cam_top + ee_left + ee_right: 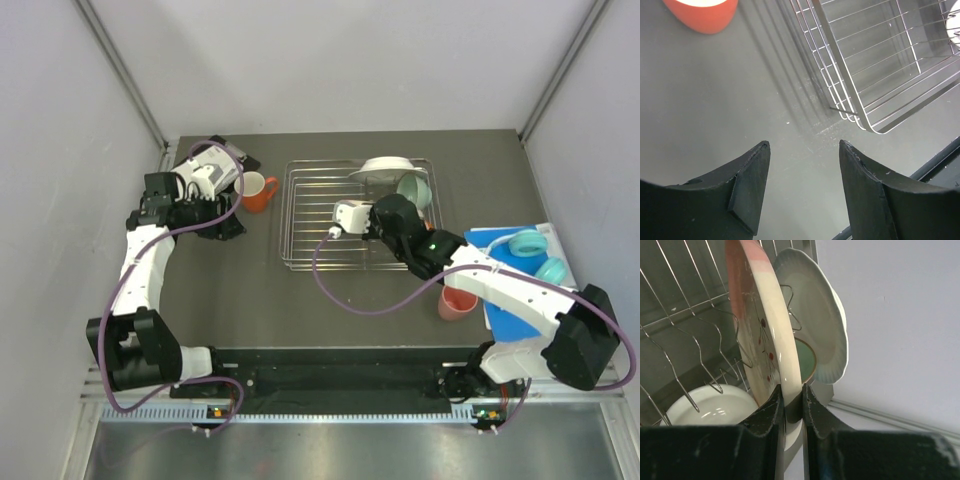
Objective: Load the mixed dishes into the dish rack
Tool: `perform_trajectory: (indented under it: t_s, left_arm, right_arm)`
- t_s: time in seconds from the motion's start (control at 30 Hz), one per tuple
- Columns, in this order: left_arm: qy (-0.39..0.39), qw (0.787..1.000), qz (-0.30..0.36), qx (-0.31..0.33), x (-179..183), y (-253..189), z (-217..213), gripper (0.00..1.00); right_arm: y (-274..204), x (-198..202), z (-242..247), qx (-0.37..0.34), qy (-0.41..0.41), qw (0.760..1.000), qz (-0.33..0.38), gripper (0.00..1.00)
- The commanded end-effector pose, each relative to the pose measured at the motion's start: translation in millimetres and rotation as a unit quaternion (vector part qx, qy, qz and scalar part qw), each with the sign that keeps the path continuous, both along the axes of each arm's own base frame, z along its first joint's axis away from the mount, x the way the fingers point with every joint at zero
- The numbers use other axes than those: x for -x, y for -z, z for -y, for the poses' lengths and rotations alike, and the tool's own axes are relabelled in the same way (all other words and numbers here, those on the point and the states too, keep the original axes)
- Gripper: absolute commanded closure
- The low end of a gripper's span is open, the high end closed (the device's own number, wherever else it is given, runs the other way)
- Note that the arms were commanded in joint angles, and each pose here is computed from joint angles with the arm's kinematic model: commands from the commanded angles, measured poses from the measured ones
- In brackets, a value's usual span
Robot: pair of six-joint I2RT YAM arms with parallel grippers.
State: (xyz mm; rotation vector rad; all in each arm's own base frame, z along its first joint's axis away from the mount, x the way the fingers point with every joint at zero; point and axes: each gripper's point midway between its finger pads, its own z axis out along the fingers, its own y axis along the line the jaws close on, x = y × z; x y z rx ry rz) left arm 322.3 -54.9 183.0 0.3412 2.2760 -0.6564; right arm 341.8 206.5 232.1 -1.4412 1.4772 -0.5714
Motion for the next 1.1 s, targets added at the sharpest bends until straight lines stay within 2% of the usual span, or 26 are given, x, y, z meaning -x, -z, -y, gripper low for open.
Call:
perform_trajectory:
  t_s: [0.0, 0.03, 0.07, 0.13, 0.17, 0.2, 0.27, 0.67, 0.8, 0.83, 0.9, 1.07]
  left_arm:
    - [0.009, 1.000, 0.030, 0.001, -9.0, -9.5, 0.1, 0.37]
    - [0.010, 1.000, 0.029, 0.000, -8.5, -8.6, 0.4, 0.37]
    - [0.011, 1.000, 0.029, 0.001, -8.8, -8.4, 0.5, 0.37]
    - [0.010, 1.000, 0.030, -0.001, -9.4, -7.6, -0.3, 0.37]
    - [0.011, 1.000, 0.028, 0.000, -9.5, -6.7, 0.1, 0.37]
    - [0.010, 1.000, 0.029, -0.001, -10.4, -6.1, -0.7, 0.36]
    - [0.009, 1.000, 0.030, -0.002, -12.6, -5.4, -0.9, 0.36]
    - [-0.010, 0.999, 0.046, -0.014, -30.0, -8.2, -8.8, 0.36]
    - [-0.032, 0.997, 0.062, -0.028, -46.6, -7.2, -17.2, 0.37]
    - [-0.043, 0.997, 0.063, -0.034, -53.2, -5.9, -22.3, 0.37]
    - [-0.057, 0.995, 0.075, -0.041, -65.8, -8.8, -27.9, 0.37]
    - [-0.118, 0.987, 0.096, -0.042, -109.4, -11.4, -45.0, 0.38]
  right_arm:
    - [-20.2, -12.4, 2.8, -0.081, 0.050, 0.995, 0.025, 1.00]
    - [-18.1, -12.5, 4.4, -0.082, 0.056, 0.995, 0.021, 1.00]
    - [-14.9, -11.9, 5.6, -0.080, 0.060, 0.995, 0.017, 0.88]
    - [-7.6, -8.6, 9.7, -0.077, 0.070, 0.995, 0.005, 0.74]
    - [-5.1, -7.7, 11.4, -0.078, 0.074, 0.994, 0.001, 0.57]
    - [-0.5, -5.3, 13.1, -0.079, 0.079, 0.994, -0.008, 0.54]
    - [1.8, -2.6, 14.3, -0.084, 0.083, 0.993, -0.015, 0.50]
    - [-11.2, 18.1, 20.2, -0.122, 0.099, 0.987, -0.040, 0.47]
    - [-23.0, 29.4, 23.1, -0.140, 0.101, 0.984, -0.049, 0.36]
    - [-24.4, 31.9, 23.6, -0.143, 0.100, 0.983, -0.051, 0.29]
    - [-36.2, 40.0, 24.2, -0.161, 0.099, 0.981, -0.050, 0.01]
    - [-79.8, 59.7, 20.6, -0.235, 0.077, 0.968, -0.036, 0.00]
